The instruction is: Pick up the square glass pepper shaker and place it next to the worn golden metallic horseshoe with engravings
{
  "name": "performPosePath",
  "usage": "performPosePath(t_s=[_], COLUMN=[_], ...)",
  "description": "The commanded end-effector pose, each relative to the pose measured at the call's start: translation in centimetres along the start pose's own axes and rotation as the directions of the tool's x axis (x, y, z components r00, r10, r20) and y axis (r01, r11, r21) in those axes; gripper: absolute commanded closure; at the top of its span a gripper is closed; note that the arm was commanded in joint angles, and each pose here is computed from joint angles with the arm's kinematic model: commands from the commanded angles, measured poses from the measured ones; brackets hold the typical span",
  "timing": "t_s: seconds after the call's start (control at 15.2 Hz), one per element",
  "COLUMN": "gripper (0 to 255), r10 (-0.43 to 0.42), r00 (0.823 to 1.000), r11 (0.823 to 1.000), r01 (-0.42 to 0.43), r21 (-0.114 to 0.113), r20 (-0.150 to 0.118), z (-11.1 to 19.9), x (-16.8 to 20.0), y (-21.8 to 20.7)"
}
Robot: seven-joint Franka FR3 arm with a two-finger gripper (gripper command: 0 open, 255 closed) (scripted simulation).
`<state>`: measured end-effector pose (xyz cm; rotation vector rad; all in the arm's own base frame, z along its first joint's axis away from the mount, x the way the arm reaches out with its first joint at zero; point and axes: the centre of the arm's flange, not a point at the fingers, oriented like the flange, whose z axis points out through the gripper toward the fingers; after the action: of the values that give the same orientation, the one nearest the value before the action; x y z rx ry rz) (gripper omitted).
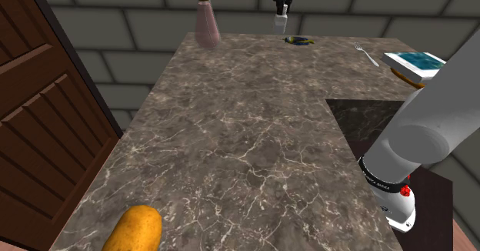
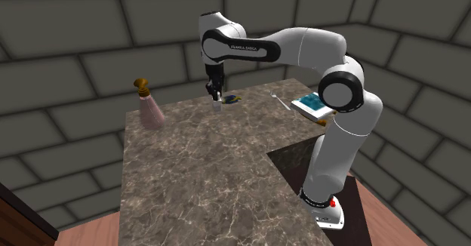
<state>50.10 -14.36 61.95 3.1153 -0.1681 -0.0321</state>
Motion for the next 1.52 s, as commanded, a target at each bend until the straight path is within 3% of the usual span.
performPosePath(t_s=[0.0,0.26,1.45], gripper=[255,255,255], r10=[0.000,0.000,0.000], r00=[1.000,1.000,1.000], r11=[1.000,1.000,1.000], r01=[0.000,0.000,0.000], r21=[0.000,0.000,0.000], r20=[0.000,0.000,0.000], z=[-1.1,-2.8,-2.2], x=[-0.1,-0.1,-20.1], y=[0.0,0.1,12.8])
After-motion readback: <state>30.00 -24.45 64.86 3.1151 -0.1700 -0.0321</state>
